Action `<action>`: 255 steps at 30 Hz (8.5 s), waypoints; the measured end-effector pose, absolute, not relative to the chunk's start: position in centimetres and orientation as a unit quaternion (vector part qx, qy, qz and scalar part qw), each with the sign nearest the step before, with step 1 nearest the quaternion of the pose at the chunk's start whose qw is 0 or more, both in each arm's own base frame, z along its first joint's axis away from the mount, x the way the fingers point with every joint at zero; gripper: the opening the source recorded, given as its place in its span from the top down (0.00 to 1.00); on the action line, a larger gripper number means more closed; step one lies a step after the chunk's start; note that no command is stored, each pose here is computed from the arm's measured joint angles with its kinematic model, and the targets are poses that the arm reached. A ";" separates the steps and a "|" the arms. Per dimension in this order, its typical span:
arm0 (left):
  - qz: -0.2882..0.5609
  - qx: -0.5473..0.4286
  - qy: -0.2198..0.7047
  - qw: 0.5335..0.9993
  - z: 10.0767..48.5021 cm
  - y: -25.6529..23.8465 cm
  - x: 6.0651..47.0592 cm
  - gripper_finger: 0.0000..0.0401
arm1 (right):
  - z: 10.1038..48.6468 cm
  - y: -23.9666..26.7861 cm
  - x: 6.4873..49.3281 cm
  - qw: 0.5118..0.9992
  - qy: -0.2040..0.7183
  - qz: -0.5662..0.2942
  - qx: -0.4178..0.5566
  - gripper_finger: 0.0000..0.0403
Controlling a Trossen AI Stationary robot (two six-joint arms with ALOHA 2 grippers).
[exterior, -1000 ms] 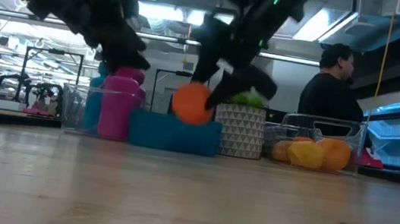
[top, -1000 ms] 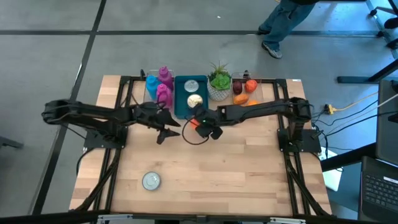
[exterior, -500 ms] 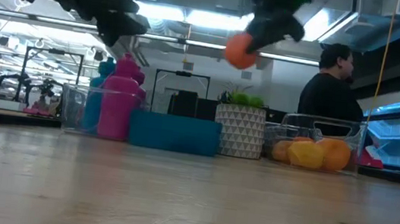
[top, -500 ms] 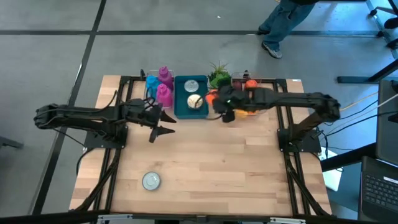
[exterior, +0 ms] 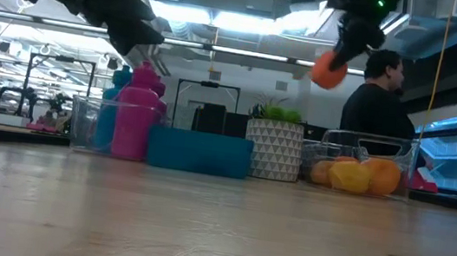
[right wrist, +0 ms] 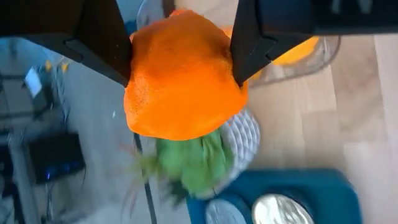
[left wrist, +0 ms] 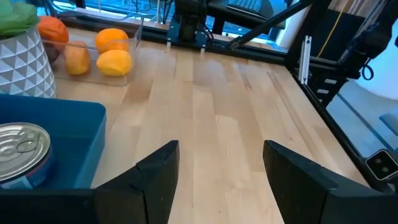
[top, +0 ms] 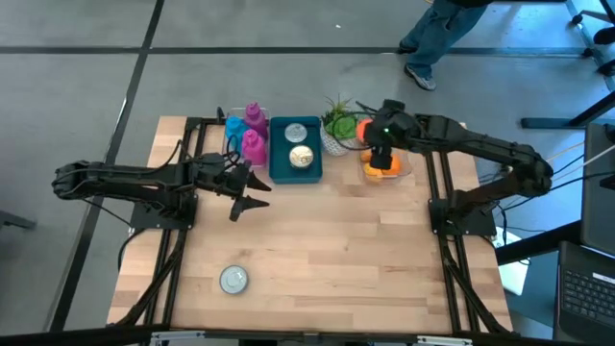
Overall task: Pick & Place Food Item
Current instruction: Put the orange into the right transparent bin, then put the blue tuna can into the blue bin
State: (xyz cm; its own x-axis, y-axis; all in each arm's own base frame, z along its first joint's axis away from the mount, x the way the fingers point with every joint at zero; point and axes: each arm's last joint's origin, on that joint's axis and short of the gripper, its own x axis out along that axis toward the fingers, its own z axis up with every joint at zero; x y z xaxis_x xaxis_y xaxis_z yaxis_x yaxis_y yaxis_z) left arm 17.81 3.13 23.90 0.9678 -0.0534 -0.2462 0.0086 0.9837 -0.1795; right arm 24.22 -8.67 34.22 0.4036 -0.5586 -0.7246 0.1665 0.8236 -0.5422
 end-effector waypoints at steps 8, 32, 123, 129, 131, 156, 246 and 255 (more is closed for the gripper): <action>-0.017 -0.080 0.126 0.989 23.9 3.1 17.8 0.44 | 30.5 -10.0 21.4 0.811 0.516 -0.247 -0.123 0.46; -0.016 -0.090 0.126 0.988 23.9 3.1 17.8 0.44 | 20.0 -14.6 19.5 0.715 0.622 -0.316 -0.043 0.46; 0.035 -0.087 0.234 0.968 24.8 -3.1 11.7 0.44 | 24.1 -0.5 39.6 0.967 0.004 0.252 0.041 0.18; 0.012 -0.090 0.295 0.951 23.8 -5.1 13.3 0.44 | 24.1 -0.5 39.6 0.969 0.004 0.243 0.044 0.18; 0.000 -0.096 0.300 0.949 24.2 -5.8 13.7 0.44 | 24.1 -0.5 39.6 0.970 0.005 0.239 0.045 0.18; -0.155 -0.142 0.345 0.915 24.9 -15.7 15.2 0.44 | 24.4 3.9 39.6 0.968 -0.005 0.234 0.093 0.18; 0.002 0.244 0.483 0.841 15.9 -26.8 14.9 0.44 | 24.4 13.7 37.6 0.982 -0.009 0.155 0.104 0.18; 0.035 0.257 0.471 0.843 14.9 -25.7 14.6 0.44 | 24.4 13.8 37.6 0.983 -0.011 0.156 0.093 0.18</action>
State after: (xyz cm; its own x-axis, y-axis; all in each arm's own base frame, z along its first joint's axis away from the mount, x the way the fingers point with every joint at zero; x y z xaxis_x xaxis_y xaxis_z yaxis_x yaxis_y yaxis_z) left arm 14.63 -25.69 14.88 0.5539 0.3017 -0.7760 0.1827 0.8653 0.4668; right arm 37.57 13.80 24.39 0.9513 0.3041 0.0501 -0.3081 0.9343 0.1793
